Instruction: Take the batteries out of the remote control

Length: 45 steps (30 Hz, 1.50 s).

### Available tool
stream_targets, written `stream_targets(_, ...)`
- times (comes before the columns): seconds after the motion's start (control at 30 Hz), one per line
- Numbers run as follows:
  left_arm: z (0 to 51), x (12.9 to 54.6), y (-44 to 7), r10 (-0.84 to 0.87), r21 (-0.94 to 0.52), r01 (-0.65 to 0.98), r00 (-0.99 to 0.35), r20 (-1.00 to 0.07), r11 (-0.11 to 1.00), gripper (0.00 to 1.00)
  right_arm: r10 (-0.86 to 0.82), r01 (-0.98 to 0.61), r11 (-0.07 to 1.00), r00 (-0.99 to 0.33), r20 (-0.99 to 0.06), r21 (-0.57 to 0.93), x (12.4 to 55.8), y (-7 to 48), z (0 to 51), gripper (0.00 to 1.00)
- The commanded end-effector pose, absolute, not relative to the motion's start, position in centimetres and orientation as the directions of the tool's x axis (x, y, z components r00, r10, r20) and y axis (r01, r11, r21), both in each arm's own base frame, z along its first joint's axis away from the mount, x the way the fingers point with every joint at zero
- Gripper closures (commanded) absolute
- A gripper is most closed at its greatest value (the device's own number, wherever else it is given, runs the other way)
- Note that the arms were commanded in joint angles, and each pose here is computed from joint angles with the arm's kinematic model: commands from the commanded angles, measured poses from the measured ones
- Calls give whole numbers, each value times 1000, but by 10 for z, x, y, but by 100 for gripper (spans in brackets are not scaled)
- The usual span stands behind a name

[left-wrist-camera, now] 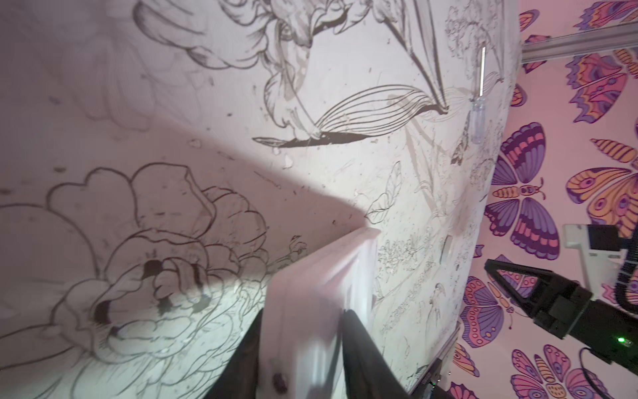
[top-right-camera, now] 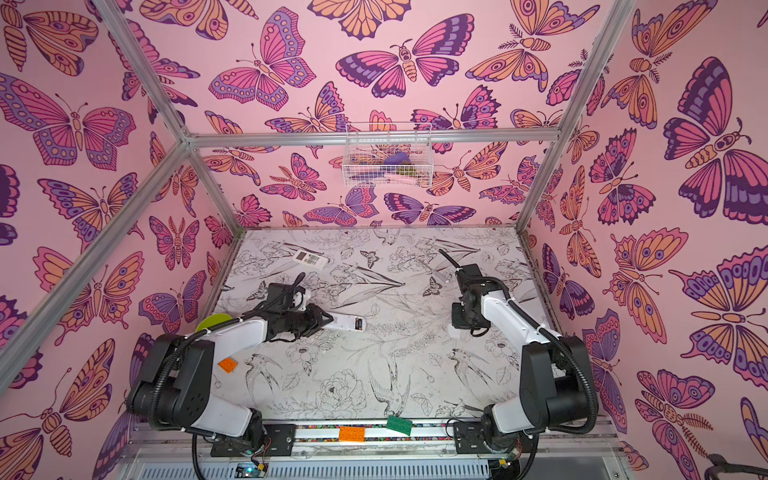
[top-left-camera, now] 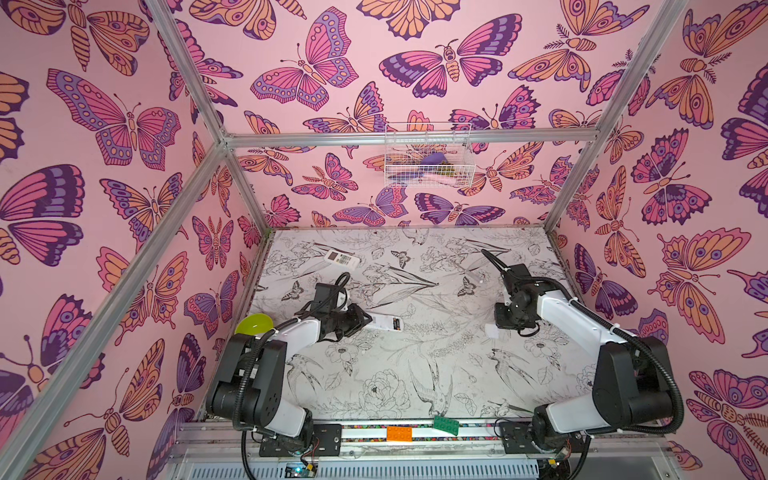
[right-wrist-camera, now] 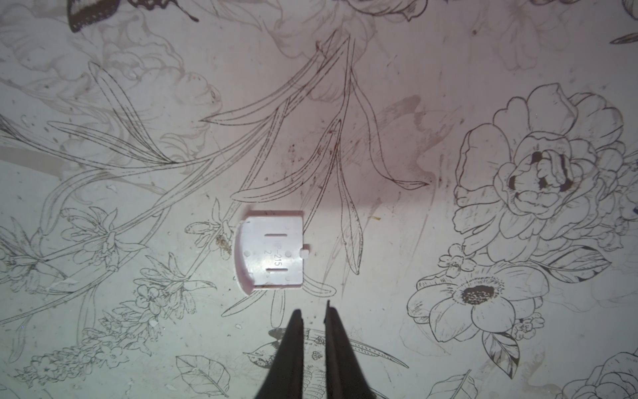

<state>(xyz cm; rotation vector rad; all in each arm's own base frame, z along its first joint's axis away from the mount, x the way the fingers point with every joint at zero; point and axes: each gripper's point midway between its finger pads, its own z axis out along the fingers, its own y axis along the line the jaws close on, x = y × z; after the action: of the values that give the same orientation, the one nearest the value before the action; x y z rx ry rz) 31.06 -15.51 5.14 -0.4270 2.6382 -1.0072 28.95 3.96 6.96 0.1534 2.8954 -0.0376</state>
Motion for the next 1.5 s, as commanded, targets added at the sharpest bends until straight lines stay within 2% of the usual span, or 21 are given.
stream_targets(0.0, 44, 306, -148, -356, -629, -185, -922, -155, 755, 60, 94, 96, 995, -973, -212, 3, 283, 41, 66, 84)
stream_targets(0.2, 49, 307, -147, -356, -639, -170, -918, -175, 750, 53, 97, 90, 995, -966, -239, 41, 286, 46, 73, 80)
stream_targets(0.43, 49, 309, -138, -358, -608, -172, -912, -200, 775, 40, 64, 45, 996, -955, -291, 72, 303, 54, 87, 66)
stream_targets(0.77, 45, 309, -114, -394, -551, -215, -890, -231, 806, 32, 31, -26, 990, -918, -394, 137, 324, 69, 111, 47)
stream_targets(1.03, 67, 320, -104, -400, -562, -172, -862, -312, 809, 19, -23, -91, 989, -880, -474, 120, 341, 72, 130, 38)
stream_targets(1.17, 86, 327, -101, -366, -565, -101, -851, -378, 819, 17, -42, -118, 986, -855, -517, 115, 352, 74, 137, 37)
stream_targets(1.3, 102, 334, -97, -340, -550, -47, -829, -444, 834, 11, -77, -165, 981, -809, -582, 99, 367, 78, 143, 35)
stream_targets(1.47, 123, 341, -85, -332, -541, -4, -794, -510, 841, 3, -109, -199, 977, -782, -614, 80, 382, 81, 145, 34)
